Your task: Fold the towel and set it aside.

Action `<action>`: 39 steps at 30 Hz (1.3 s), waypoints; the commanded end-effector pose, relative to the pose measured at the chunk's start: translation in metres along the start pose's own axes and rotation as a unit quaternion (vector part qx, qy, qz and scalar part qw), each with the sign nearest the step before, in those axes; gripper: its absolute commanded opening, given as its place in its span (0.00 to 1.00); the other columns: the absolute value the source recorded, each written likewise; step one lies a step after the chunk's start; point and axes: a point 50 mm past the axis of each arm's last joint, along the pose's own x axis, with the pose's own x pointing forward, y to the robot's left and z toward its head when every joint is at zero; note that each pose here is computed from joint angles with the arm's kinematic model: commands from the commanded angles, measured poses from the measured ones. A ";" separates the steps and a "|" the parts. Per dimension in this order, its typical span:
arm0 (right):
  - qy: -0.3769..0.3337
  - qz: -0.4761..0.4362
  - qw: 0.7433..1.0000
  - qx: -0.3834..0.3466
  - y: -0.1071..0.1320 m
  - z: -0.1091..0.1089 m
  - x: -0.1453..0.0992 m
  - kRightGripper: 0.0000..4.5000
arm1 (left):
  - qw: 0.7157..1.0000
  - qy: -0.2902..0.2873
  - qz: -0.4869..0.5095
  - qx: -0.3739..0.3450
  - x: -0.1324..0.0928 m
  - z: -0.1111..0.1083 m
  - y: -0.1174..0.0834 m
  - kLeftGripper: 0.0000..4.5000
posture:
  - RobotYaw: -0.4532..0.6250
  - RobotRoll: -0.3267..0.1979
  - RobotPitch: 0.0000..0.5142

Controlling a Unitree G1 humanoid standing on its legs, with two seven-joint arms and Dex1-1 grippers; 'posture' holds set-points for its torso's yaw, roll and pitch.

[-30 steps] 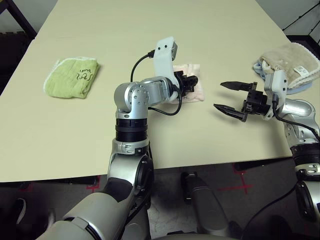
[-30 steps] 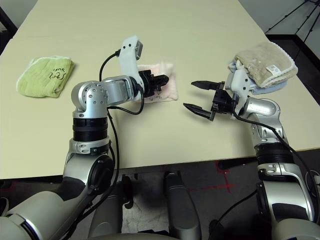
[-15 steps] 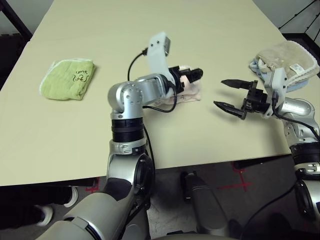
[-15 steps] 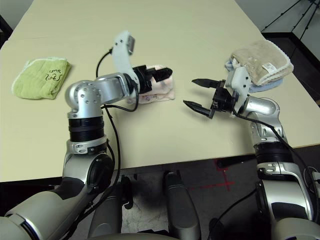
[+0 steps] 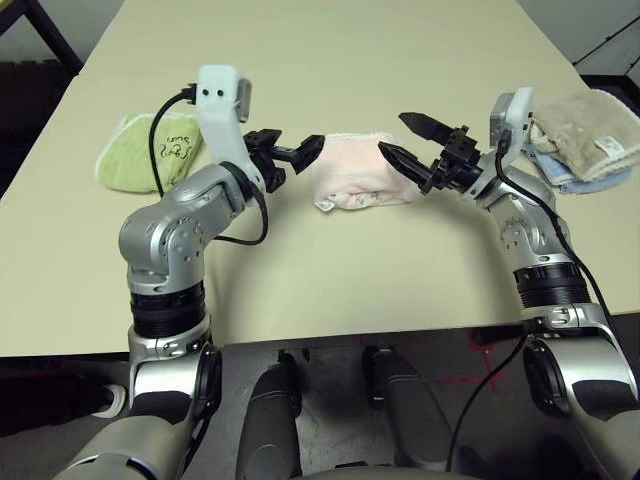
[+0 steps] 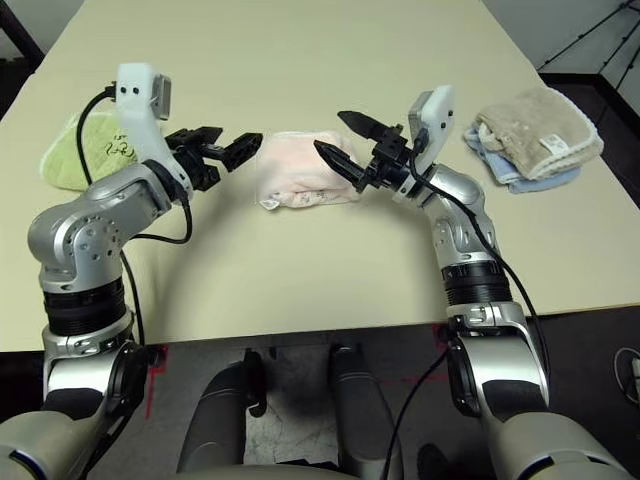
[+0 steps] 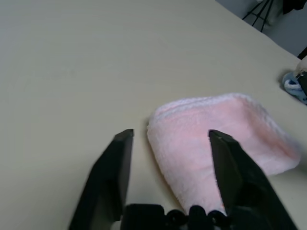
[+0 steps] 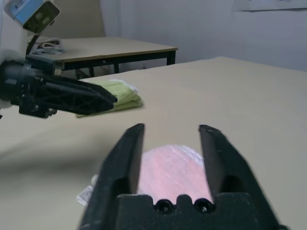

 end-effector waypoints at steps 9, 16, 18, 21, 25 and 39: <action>0.010 0.010 1.000 0.004 0.004 -0.008 0.002 0.00 | 0.999 -0.012 -0.021 0.034 0.000 -0.002 -0.009 0.00 | 0.30 0.62 0.42; 0.025 0.004 1.000 0.000 0.005 -0.016 0.008 0.00 | 0.998 -0.003 -0.029 0.046 0.009 -0.009 -0.014 0.00 | 0.29 0.62 0.43; 0.034 0.000 0.999 0.000 0.006 -0.019 0.011 0.00 | 0.999 -0.004 -0.030 0.045 0.012 -0.010 -0.015 0.00 | 0.29 0.62 0.43; 0.067 0.010 0.998 -0.007 0.009 -0.030 0.014 0.00 | 0.998 -0.004 -0.040 0.044 0.022 -0.013 -0.019 0.00 | 0.29 0.62 0.44; 0.124 0.006 0.992 -0.017 0.009 -0.047 0.004 0.00 | 0.998 -0.009 -0.061 0.034 0.039 -0.017 -0.035 0.00 | 0.29 0.62 0.44; 0.191 -0.038 0.980 -0.043 -0.006 -0.057 -0.028 0.00 | 0.994 0.012 -0.107 0.026 0.035 -0.030 -0.051 0.00 | 0.27 0.62 0.47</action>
